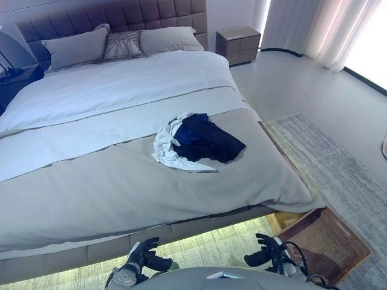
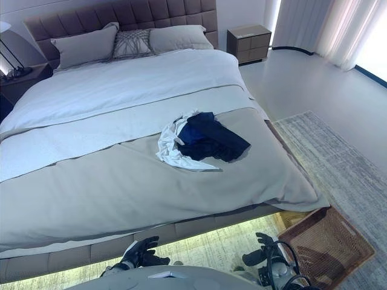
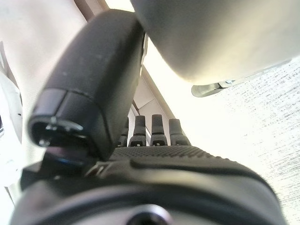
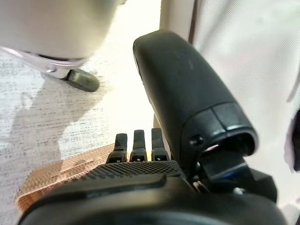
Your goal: Pick up the clothes from the bed and place them into the basket
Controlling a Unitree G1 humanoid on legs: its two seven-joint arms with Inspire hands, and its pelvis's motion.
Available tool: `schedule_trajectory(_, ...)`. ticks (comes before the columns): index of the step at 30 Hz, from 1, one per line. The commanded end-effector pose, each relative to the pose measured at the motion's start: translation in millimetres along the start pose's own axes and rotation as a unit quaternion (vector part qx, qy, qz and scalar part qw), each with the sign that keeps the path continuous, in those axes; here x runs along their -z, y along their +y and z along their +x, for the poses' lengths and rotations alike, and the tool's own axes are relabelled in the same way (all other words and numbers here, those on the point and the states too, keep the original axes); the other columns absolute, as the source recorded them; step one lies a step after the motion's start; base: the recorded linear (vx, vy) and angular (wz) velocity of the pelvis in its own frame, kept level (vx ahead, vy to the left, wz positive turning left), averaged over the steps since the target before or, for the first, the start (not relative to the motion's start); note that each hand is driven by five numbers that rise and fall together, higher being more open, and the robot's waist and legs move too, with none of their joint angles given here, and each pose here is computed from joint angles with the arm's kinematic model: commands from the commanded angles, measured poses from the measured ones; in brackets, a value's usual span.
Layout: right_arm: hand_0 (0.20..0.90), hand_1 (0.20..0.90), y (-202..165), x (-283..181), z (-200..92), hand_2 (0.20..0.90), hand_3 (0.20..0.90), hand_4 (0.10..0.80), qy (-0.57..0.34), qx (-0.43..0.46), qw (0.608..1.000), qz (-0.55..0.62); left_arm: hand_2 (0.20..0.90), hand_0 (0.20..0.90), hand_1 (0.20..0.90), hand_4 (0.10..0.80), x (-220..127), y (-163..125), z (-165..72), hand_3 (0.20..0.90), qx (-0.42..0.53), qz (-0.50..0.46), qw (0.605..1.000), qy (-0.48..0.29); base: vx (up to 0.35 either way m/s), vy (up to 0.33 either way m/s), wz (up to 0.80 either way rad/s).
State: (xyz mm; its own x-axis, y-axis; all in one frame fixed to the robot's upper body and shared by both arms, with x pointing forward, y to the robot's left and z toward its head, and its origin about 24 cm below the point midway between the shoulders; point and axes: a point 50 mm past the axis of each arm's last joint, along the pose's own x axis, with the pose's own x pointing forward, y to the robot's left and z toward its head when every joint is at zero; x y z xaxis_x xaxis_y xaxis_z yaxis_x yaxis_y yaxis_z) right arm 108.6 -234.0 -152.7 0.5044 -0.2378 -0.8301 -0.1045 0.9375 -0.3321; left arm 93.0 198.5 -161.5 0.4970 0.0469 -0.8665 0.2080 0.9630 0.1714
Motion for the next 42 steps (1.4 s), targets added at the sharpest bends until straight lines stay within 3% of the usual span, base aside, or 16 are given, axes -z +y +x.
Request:
schedule_trajectory(1,0.900,0.900,-6.4,-75.2,8.3,0.900,0.900,0.800,-0.139,0.002,0.989,0.047,0.900,0.900,0.900,0.800,-42.4,29.5,8.2,0.900,-0.047,-0.009,0.997,-0.068,-0.007,-0.029,0.04)
schedule_trajectory(8,0.900,0.900,-40.4,-150.2,-6.3,0.900,0.900,0.800,-0.290,0.056,0.955,0.034,0.900,0.900,0.900,0.800,-59.5,42.0,5.9,0.900,-0.070,-0.047,0.990,-0.115,-0.014,0.028,0.06)
schedule_trajectory(13,0.900,0.900,-90.2,-239.4,-33.3,0.900,0.900,0.800,-0.398,0.152,0.904,0.037,0.900,0.900,0.900,0.800,-105.0,49.8,7.3,0.900,-0.069,-0.048,0.981,-0.177,-0.096,0.215,0.17)
schedule_trajectory(19,0.900,0.900,-118.0,-266.9,-62.6,0.900,0.900,0.800,-0.463,0.208,0.862,0.016,0.900,0.900,0.900,0.800,-102.8,74.2,-4.7,0.900,-0.109,-0.053,0.969,-0.214,0.123,0.038,-0.05)
schedule_trajectory(21,0.900,0.900,-119.5,-296.0,-77.7,0.900,0.900,0.800,-0.495,0.232,0.837,0.003,0.900,0.900,0.900,0.800,-124.0,84.2,-7.7,0.900,-0.117,-0.057,0.960,-0.247,0.141,-0.198,0.38)
schedule_trajectory(29,0.900,0.900,-158.9,-340.0,-105.2,0.900,0.900,0.800,-0.481,0.321,0.816,-0.018,0.900,0.900,0.900,0.800,-190.7,72.4,-20.8,0.900,-0.086,-0.021,0.930,-0.358,0.069,-0.187,0.49)
schedule_trajectory(36,0.900,0.900,-213.6,-350.2,-129.1,0.900,0.900,0.800,-0.442,0.412,0.794,-0.063,0.900,0.900,0.900,0.800,-236.1,65.0,-57.7,0.900,-0.032,-0.013,0.867,-0.497,-0.031,-0.002,0.39)
schedule_trajectory(42,0.900,0.900,-222.9,-360.9,-138.5,0.900,0.900,0.800,-0.427,0.437,0.788,-0.080,0.900,0.900,0.900,0.800,-260.3,67.6,-81.7,0.900,-0.023,-0.045,0.825,-0.563,-0.036,0.043,0.09)
